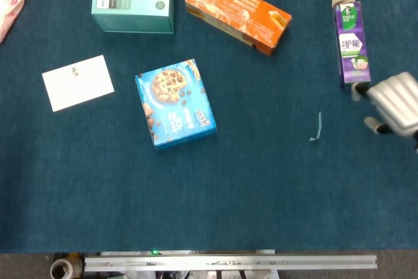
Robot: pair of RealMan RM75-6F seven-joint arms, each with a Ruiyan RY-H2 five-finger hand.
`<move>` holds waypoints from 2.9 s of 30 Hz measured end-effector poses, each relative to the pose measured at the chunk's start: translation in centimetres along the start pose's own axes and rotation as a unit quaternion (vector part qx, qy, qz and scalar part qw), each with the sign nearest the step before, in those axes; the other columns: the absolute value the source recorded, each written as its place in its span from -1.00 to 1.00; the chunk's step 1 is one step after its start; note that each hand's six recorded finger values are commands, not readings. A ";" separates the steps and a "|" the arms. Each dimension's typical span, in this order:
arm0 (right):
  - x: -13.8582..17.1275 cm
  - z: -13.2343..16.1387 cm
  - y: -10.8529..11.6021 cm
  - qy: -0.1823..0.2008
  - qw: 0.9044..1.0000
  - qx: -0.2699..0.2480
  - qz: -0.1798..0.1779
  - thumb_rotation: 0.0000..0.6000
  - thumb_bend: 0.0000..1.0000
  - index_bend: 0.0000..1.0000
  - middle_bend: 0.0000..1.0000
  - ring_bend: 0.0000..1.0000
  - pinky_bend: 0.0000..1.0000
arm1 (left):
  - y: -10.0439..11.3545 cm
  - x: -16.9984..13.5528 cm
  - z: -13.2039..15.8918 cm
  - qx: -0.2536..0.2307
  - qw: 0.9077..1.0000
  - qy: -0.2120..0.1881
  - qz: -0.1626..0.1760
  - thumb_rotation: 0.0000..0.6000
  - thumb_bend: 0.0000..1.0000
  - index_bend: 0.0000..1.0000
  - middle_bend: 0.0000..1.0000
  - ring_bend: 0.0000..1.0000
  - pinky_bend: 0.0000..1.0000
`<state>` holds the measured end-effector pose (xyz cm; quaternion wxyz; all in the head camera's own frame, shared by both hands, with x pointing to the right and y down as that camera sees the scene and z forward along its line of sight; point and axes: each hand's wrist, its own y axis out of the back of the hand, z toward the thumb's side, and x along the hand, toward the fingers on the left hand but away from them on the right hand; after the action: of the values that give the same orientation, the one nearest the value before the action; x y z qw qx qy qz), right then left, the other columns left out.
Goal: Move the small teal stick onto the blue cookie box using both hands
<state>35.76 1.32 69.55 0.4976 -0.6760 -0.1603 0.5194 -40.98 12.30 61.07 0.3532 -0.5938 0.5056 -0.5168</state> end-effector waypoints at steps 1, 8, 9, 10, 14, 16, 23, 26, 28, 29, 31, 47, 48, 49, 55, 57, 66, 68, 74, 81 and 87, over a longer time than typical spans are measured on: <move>-0.3 0.3 -0.2 0.005 1.000 0.004 0.002 1.00 -0.56 -0.11 1.00 1.00 1.00 | 0.0 0.0 0.0 0.000 1.000 0.001 0.000 1.00 -0.32 -0.73 -0.69 -0.73 -0.83; -1.7 1.7 -1.6 0.035 0.999 0.026 0.020 1.00 -0.53 -0.10 1.00 1.00 1.00 | -0.2 -0.2 -0.2 0.001 1.000 0.005 -0.002 1.00 -0.32 -0.73 -0.69 -0.73 -0.83; -1.9 1.9 -1.8 0.038 0.999 0.027 0.023 1.00 -0.52 -0.10 1.00 1.00 1.00 | -0.2 -0.2 -0.2 0.001 1.000 0.005 -0.002 1.00 -0.32 -0.73 -0.69 -0.73 -0.83; -2.1 2.1 -2.0 0.040 0.998 0.029 0.025 1.00 -0.50 -0.10 1.00 1.00 1.00 | -0.2 -0.2 -0.2 0.001 1.000 0.005 -0.002 1.00 -0.32 -0.73 -0.69 -0.73 -0.83; -2.7 2.7 -2.8 0.049 0.998 0.032 0.032 1.00 -0.47 -0.10 1.00 1.00 1.00 | -0.2 -0.1 -0.2 0.001 1.000 0.005 -0.002 1.00 -0.32 -0.73 -0.69 -0.73 -0.83; -3.0 3.1 -3.2 0.053 0.997 0.034 0.034 1.00 -0.45 -0.10 1.00 1.00 1.00 | -0.1 0.0 -0.2 0.002 1.000 0.005 -0.001 1.00 -0.32 -0.73 -0.69 -0.73 -0.83; -4.0 3.9 -3.8 0.061 0.997 0.036 0.036 1.00 -0.40 -0.10 1.00 1.00 1.00 | 0.0 0.1 -0.3 0.003 1.000 0.007 0.000 1.00 -0.32 -0.73 -0.69 -0.73 -0.83; -4.4 4.1 -4.1 0.063 0.997 0.037 0.038 1.00 -0.40 -0.10 1.00 1.00 1.00 | 0.0 0.0 -0.5 0.003 1.000 0.010 0.000 1.00 -0.32 -0.73 -0.69 -0.73 -0.83; -4.6 4.3 -4.3 0.065 0.996 0.039 0.041 1.00 -0.40 -0.10 1.00 1.00 1.00 | 0.1 0.0 -0.6 0.004 1.000 0.012 0.000 1.00 -0.32 -0.73 -0.69 -0.72 -0.83; -4.7 4.3 -4.4 0.066 0.996 0.040 0.042 1.00 -0.40 -0.10 1.00 1.00 1.00 | 0.1 -0.1 -0.6 0.004 1.000 0.012 0.000 1.00 -0.32 -0.73 -0.69 -0.73 -0.83; -4.7 4.3 -4.5 0.066 0.996 0.040 0.043 1.00 -0.40 -0.10 1.00 1.00 1.00 | 0.1 -0.1 -0.7 0.003 1.000 0.014 0.000 1.00 -0.32 -0.73 -0.69 -0.73 -0.83; -5.0 4.8 -5.4 0.069 0.995 0.040 0.052 1.00 -0.39 -0.03 1.00 1.00 1.00 | 0.0 -0.2 -1.0 0.001 1.000 0.015 0.000 1.00 -0.32 -0.73 -0.69 -0.73 -0.83; -5.0 4.7 -5.4 0.068 0.995 0.040 0.052 1.00 -0.39 -0.03 1.00 1.00 1.00 | 0.0 -0.2 -1.0 0.001 1.000 0.015 0.000 1.00 -0.32 -0.73 -0.69 -0.73 -0.83; -5.0 4.7 -5.5 0.068 0.995 0.040 0.053 1.00 -0.39 -0.02 1.00 1.00 1.00 | -0.1 -0.2 -1.0 0.001 1.000 0.015 0.000 1.00 -0.32 -0.73 -0.69 -0.73 -0.83; -5.2 4.7 -5.7 0.066 0.995 0.041 0.056 1.00 -0.36 0.00 1.00 1.00 1.00 | -0.1 -0.2 -1.1 0.001 1.000 0.017 0.000 1.00 -0.32 -0.73 -0.69 -0.73 -0.83; -5.3 4.6 -5.7 0.065 0.995 0.041 0.057 1.00 -0.33 0.01 1.00 1.00 1.00 | -0.1 -0.3 -1.2 0.001 1.000 0.018 -0.001 1.00 -0.32 -0.73 -0.69 -0.73 -0.83; -5.6 4.5 -5.9 0.060 0.995 0.046 0.061 1.00 -0.29 0.06 1.00 1.00 1.00 | -0.1 -0.3 -1.4 0.001 1.000 0.020 -0.001 1.00 -0.32 -0.73 -0.69 -0.73 -0.83; -5.7 4.4 -6.0 0.059 0.995 0.047 0.061 1.00 -0.28 0.07 1.00 1.00 1.00 | -0.1 -0.3 -1.3 0.002 1.000 0.019 -0.001 1.00 -0.32 -0.73 -0.69 -0.73 -0.83; -5.7 4.3 -6.2 0.055 0.995 0.046 0.065 1.00 -0.27 0.12 1.00 1.00 1.00 | -0.1 -0.3 -1.4 0.002 1.000 0.020 -0.001 1.00 -0.32 -0.73 -0.69 -0.73 -0.83; -5.8 4.3 -6.2 0.052 0.996 0.046 0.064 1.00 -0.26 0.17 1.00 1.00 1.00 | 0.0 -0.4 -1.5 0.002 1.000 0.021 -0.001 1.00 -0.32 -0.73 -0.69 -0.73 -0.83; -5.8 4.4 -6.0 0.052 0.996 0.042 0.061 1.00 -0.24 0.24 1.00 1.00 1.00 | 0.1 -0.4 -1.5 0.002 1.000 0.021 0.001 1.00 -0.32 -0.73 -0.69 -0.73 -0.83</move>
<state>31.36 1.99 77.89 0.5002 -0.6893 -0.0708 0.5192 -42.49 12.82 61.20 0.3440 -0.5814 0.5125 -0.5301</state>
